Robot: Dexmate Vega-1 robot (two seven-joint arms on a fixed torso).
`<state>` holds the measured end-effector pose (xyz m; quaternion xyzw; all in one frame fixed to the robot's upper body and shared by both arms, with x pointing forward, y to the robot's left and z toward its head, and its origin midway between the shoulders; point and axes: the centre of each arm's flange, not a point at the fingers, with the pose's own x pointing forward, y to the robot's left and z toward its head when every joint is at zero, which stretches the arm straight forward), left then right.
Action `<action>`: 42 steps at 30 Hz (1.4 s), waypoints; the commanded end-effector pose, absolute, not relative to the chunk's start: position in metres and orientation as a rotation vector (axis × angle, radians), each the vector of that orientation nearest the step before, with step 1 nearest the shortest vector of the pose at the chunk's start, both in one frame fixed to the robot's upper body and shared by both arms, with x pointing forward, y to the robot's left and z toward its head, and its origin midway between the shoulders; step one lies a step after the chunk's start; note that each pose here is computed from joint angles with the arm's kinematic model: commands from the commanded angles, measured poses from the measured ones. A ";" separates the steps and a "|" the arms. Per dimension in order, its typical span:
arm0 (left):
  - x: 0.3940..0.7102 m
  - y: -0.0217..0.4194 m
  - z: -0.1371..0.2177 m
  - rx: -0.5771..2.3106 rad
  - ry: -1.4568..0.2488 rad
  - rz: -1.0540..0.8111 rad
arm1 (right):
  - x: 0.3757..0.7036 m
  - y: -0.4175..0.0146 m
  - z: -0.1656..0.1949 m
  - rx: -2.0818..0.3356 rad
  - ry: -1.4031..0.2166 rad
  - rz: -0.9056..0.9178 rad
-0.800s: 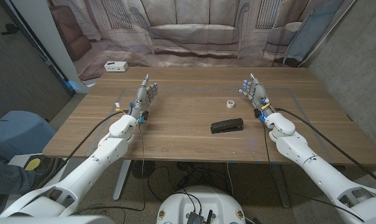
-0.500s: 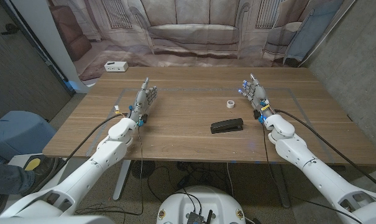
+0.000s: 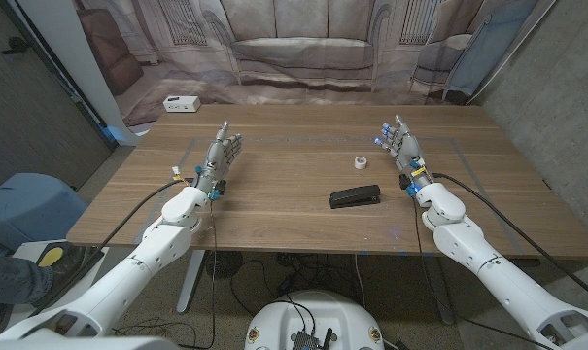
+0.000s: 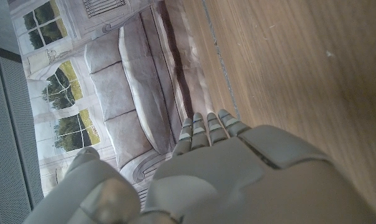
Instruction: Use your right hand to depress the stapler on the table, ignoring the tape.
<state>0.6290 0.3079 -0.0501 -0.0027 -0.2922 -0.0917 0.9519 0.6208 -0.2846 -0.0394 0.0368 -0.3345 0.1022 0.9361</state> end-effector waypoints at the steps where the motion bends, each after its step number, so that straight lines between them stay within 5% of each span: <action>1: 0.618 0.313 -0.047 0.002 -0.623 -0.219 | 0.600 -0.286 -0.041 0.057 -0.723 0.197; 42: 0.601 0.305 -0.043 0.071 -0.653 -0.237 | 0.545 -0.303 -0.052 0.000 -0.795 0.167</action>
